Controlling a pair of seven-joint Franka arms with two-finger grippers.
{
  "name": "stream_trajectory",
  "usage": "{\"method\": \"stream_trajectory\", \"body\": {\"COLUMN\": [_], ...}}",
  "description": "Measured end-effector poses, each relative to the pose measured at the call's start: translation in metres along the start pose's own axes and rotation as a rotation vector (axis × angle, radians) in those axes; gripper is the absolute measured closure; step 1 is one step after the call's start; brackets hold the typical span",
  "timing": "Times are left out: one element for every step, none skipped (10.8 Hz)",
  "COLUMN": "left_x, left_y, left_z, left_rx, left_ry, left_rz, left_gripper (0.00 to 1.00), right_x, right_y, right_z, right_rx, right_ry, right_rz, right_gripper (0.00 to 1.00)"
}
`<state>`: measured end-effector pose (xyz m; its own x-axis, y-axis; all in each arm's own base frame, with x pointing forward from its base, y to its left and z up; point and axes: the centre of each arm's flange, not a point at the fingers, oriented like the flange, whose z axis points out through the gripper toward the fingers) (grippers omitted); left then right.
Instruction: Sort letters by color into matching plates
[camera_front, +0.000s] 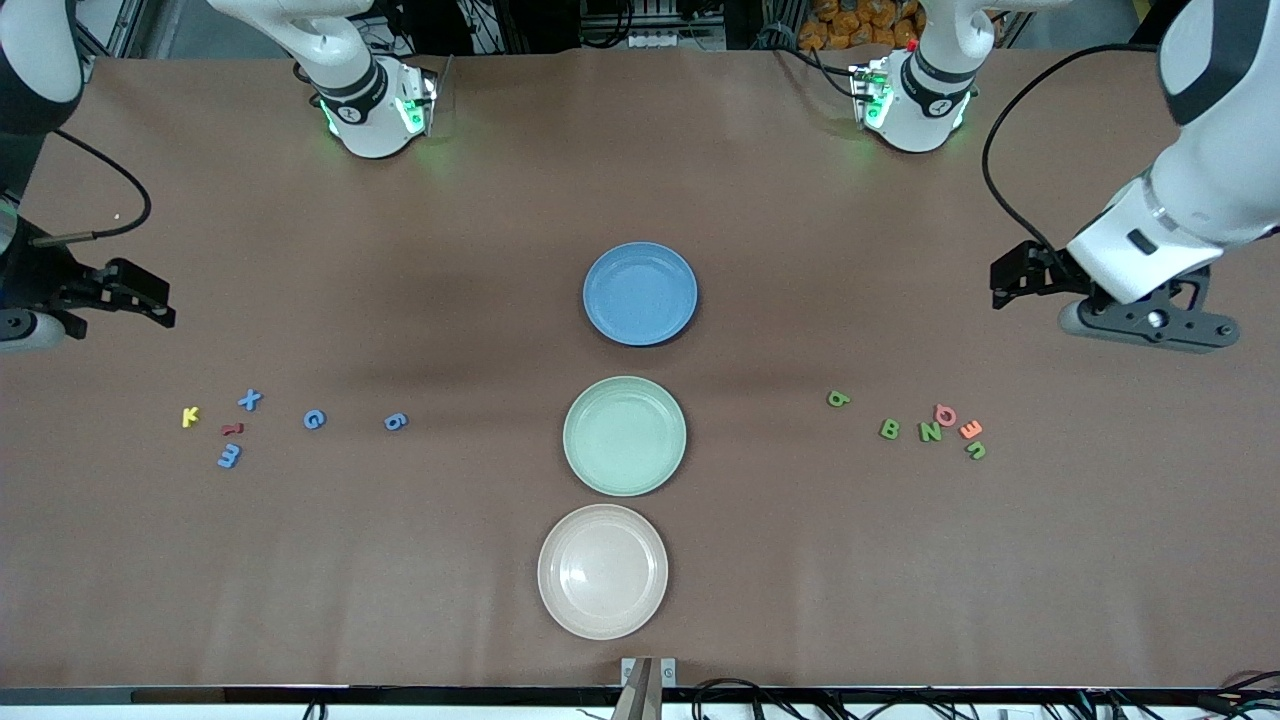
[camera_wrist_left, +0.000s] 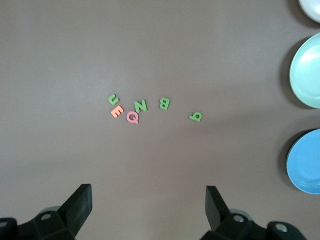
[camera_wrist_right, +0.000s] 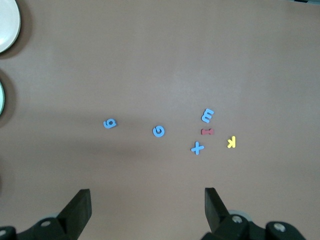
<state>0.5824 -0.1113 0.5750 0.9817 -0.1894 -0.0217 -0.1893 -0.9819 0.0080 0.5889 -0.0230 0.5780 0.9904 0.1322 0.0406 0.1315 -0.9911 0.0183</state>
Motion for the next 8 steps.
{"method": "stream_trajectory", "body": {"left_x": [0.001, 0.0, -0.001, -0.002, -0.001, -0.001, -0.003, -0.005], "left_y": [0.0, 0.001, 0.001, 0.002, 0.007, 0.016, 0.03, 0.042], "left_z": [0.015, 0.028, 0.04, 0.051, 0.065, 0.081, 0.099, 0.113], "left_rx": [-0.001, -0.002, -0.002, -0.002, -0.002, -0.003, -0.003, -0.003], "left_ry": [-0.029, -0.056, -0.077, -0.085, -0.079, -0.069, -0.063, -0.062], "left_rz": [0.001, 0.001, 0.001, 0.001, 0.004, 0.0, -0.017, -0.052], "left_gripper": [0.0, 0.0, 0.0, 0.0, 0.0, 0.0, 0.0, 0.0], "right_x": [0.004, 0.006, 0.008, 0.008, 0.008, 0.007, 0.005, 0.001], "right_y": [0.001, 0.003, 0.004, 0.006, 0.008, 0.009, 0.01, 0.011], "right_z": [0.013, 0.03, 0.049, 0.069, 0.092, 0.115, 0.141, 0.168], "right_rx": [-0.003, -0.005, -0.006, -0.006, -0.008, -0.01, -0.012, -0.014], "right_ry": [0.017, 0.026, 0.025, 0.025, 0.034, 0.042, 0.051, 0.061], "right_rz": [0.001, 0.003, 0.005, 0.008, 0.011, 0.013, 0.015, 0.016], "right_gripper": [0.0, 0.0, 0.0, 0.0, 0.0, 0.0, 0.0, 0.0]}}
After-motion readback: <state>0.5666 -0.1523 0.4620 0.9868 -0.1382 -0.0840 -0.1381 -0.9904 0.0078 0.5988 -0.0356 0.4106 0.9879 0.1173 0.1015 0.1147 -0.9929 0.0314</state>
